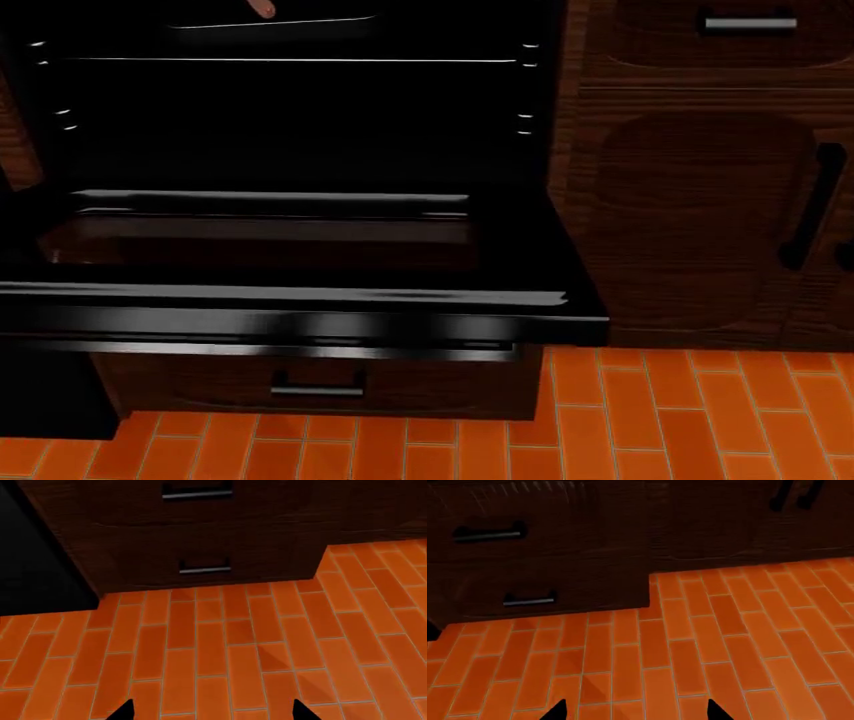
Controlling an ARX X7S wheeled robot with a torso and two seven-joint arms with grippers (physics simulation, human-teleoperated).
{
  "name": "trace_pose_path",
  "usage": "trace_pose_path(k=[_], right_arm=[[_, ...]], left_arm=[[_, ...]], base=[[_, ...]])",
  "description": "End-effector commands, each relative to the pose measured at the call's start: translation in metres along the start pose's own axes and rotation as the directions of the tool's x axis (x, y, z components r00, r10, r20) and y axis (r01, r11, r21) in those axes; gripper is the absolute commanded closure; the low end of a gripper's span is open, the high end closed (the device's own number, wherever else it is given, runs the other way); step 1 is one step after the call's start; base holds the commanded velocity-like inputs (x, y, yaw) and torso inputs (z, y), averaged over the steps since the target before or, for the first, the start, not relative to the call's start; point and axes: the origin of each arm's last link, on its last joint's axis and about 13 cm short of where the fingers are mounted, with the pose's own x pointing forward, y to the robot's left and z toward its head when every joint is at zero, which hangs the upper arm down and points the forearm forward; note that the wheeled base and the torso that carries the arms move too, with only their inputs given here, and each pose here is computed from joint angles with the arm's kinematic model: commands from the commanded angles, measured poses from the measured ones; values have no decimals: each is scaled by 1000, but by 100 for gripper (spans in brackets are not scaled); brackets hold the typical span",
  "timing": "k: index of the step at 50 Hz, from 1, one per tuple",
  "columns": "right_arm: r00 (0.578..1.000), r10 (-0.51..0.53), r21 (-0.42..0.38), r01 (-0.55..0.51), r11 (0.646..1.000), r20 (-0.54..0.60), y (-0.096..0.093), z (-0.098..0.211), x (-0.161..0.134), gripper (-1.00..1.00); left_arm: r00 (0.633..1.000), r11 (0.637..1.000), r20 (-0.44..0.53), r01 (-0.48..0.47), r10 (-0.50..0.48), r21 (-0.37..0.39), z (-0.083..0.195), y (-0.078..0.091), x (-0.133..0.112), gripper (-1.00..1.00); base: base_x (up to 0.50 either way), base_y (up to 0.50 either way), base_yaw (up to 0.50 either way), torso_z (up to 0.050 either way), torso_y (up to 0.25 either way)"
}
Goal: Close the oven door
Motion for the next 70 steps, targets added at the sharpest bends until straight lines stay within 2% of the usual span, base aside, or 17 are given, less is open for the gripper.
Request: trace_pose_path(k=[1,5,13,18,25,52,70], right_arm=[[968,-24,29,32,999,-251,-9,-5,10,-100],[967,-18,24,25,999,-255,-10,-3,11,-100],[961,-11,19,17,1000,-275,-9,-8,8,-100],[963,-13,-16,9,1000,-269,-7,-9,8,-100],[964,-7,-18,2,1000,-266,-5,-10,8,-100],[964,11,-4,-13,1000,-265,-5,-11,8,-100],[951,-5,32,16,999,-308,-10,-19,3,-100]], left_arm=[[959,998,-280,42,-51,-39,1,11,6,-100],[962,998,-269,46,-54,-36,6,10,8,-100],[950,997,-306,54,-66,-47,-4,9,3,-100],[948,998,-311,56,-66,-43,-6,9,3,-100],[947,997,-315,57,-67,-42,-5,9,3,-100],[941,997,-328,71,-80,-38,-10,6,1,-100],[930,996,-358,82,-86,-27,-17,3,-3,-100]], base=[[0,0,0,0,0],[0,0,0,0,0],[0,0,0,0,0],[0,0,0,0,0],[0,317,0,0,0],[52,320,0,0,0],[160,33,0,0,0]])
